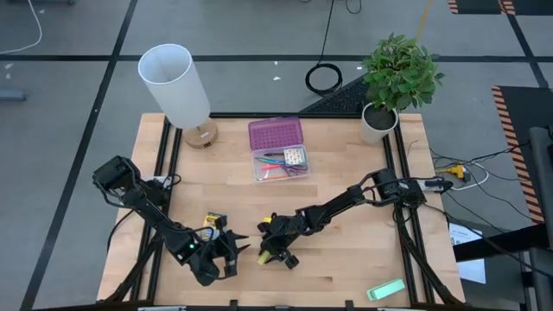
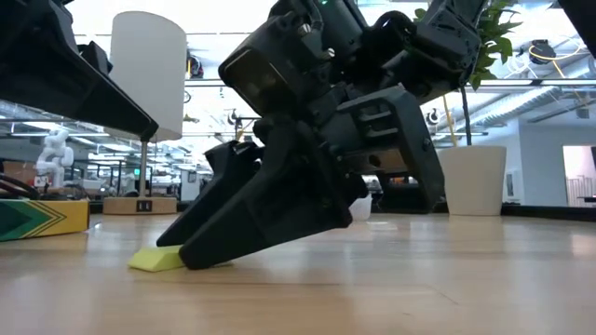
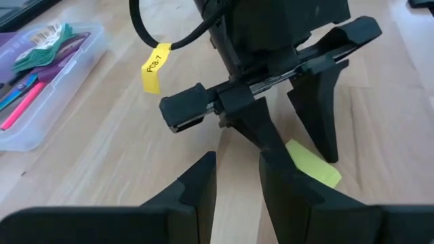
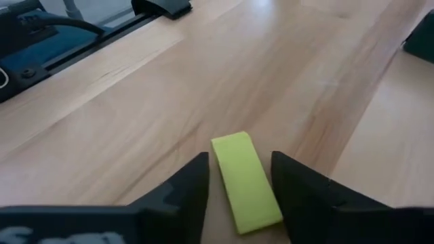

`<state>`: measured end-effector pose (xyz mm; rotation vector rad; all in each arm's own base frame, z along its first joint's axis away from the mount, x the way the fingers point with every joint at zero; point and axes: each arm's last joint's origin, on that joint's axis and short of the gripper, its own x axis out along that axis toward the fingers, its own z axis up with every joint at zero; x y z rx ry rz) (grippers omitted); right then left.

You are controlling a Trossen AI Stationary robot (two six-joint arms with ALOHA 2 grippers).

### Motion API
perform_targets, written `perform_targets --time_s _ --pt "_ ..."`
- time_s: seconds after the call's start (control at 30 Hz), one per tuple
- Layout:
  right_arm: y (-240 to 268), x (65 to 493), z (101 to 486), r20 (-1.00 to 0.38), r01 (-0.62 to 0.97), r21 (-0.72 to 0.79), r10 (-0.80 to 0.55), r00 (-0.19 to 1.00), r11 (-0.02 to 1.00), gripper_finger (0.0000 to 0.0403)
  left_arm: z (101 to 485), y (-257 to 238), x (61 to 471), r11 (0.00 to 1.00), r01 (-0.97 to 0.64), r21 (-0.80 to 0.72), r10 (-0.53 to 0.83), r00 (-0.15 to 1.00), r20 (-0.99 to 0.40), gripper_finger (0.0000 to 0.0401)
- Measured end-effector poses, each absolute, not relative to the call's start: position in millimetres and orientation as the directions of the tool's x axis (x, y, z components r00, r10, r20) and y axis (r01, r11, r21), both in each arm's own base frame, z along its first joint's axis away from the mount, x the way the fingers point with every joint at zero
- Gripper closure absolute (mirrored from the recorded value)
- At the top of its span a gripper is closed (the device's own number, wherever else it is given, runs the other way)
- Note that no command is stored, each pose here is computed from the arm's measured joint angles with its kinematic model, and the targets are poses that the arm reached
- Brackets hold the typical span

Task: Pack school essentials
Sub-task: Put the yellow eraser into the purple supply box

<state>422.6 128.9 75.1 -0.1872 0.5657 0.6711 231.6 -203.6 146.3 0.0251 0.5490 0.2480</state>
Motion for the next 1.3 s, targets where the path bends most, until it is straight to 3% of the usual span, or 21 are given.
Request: perform_targets --time_s 0.37,0.73,1.3 --pt "129 422 74 -0.557 -0.637 0.013 0.534 0.636 0.771 0.0323 146 -204 232 0.97 -0.223 0.094 0.239 0.824 -0.514 0.0286" --pt "129 421 78 -0.557 -0.633 0.011 0.531 0.639 0.774 0.032 146 -204 231 0.97 -0.223 0.096 0.24 0.823 -0.515 0.0286" --pt "125 407 131 -0.615 -0.628 0.039 0.514 0.598 0.777 0.0319 146 -203 231 0.97 -0.227 0.089 0.24 0.822 -0.516 0.0286"
